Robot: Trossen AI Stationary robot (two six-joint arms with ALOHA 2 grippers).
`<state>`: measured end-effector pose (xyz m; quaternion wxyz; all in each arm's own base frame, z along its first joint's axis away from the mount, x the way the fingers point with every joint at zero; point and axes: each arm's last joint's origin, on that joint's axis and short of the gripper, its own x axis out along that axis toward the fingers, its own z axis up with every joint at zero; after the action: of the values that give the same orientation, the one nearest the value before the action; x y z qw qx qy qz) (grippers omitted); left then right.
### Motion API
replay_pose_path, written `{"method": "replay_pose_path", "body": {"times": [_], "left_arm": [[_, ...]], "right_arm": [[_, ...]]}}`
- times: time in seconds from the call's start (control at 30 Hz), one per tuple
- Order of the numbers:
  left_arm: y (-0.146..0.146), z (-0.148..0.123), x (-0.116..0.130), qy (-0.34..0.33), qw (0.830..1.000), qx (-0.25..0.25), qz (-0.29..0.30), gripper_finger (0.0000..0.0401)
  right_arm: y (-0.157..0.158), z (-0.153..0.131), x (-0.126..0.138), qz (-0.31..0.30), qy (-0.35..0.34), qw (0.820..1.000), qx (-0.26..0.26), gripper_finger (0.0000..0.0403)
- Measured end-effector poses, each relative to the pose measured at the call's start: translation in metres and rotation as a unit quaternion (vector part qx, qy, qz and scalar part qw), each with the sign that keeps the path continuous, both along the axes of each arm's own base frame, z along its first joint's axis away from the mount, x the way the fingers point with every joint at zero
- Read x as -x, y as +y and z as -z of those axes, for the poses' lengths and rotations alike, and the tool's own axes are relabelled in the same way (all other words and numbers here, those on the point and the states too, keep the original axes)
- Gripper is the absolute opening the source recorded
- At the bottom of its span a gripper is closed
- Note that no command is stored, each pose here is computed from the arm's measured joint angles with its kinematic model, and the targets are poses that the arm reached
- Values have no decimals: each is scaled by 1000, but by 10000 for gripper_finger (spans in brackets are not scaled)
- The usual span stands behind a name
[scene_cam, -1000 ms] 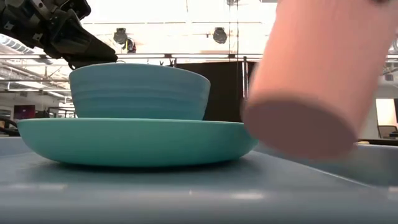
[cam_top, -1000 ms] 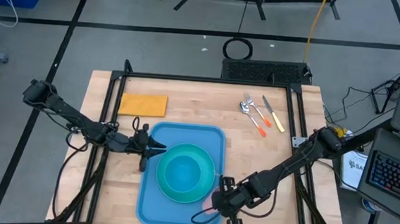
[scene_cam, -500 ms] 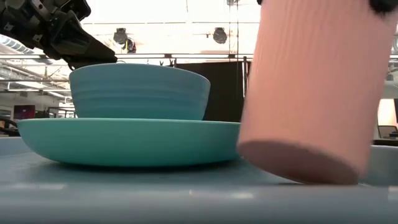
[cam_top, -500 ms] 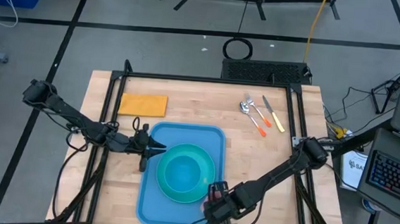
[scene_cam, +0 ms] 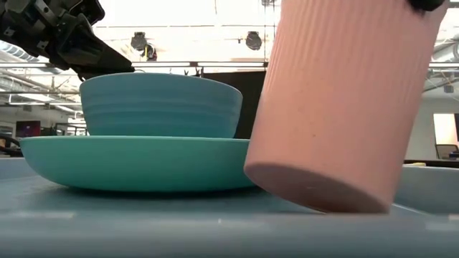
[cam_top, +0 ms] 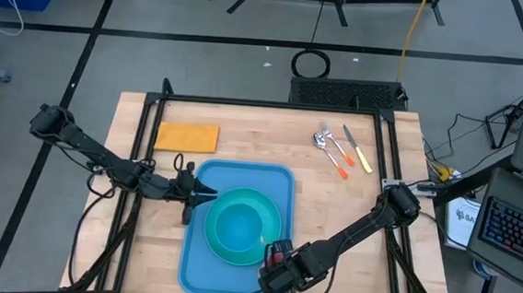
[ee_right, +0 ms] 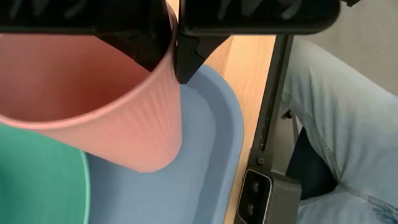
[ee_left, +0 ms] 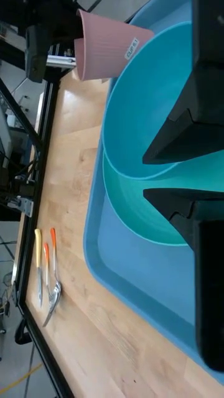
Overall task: Set up tray
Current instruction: Put the pink cup on the blue tray to the bottom right of the light blue plate
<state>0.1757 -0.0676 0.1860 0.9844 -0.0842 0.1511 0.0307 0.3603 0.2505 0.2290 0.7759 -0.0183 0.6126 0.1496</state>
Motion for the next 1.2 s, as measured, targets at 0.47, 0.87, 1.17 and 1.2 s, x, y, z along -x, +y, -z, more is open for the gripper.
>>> {"method": "replay_pose_path", "body": {"times": [0.47,0.87,1.17,1.2], "left_arm": [[0,0,0,0,1000,0,0,76],[0,1,0,3,1000,-1,0,76],[0,1,0,3,1000,-2,0,76],[0,1,0,3,1000,-2,0,76]], "right_arm": [[0,4,3,-6,42,999,-18,3],[-1,0,0,7,30,999,-30,4],[-4,1,4,-2,50,999,-10,3],[-4,1,4,-3,49,999,-9,2]]}}
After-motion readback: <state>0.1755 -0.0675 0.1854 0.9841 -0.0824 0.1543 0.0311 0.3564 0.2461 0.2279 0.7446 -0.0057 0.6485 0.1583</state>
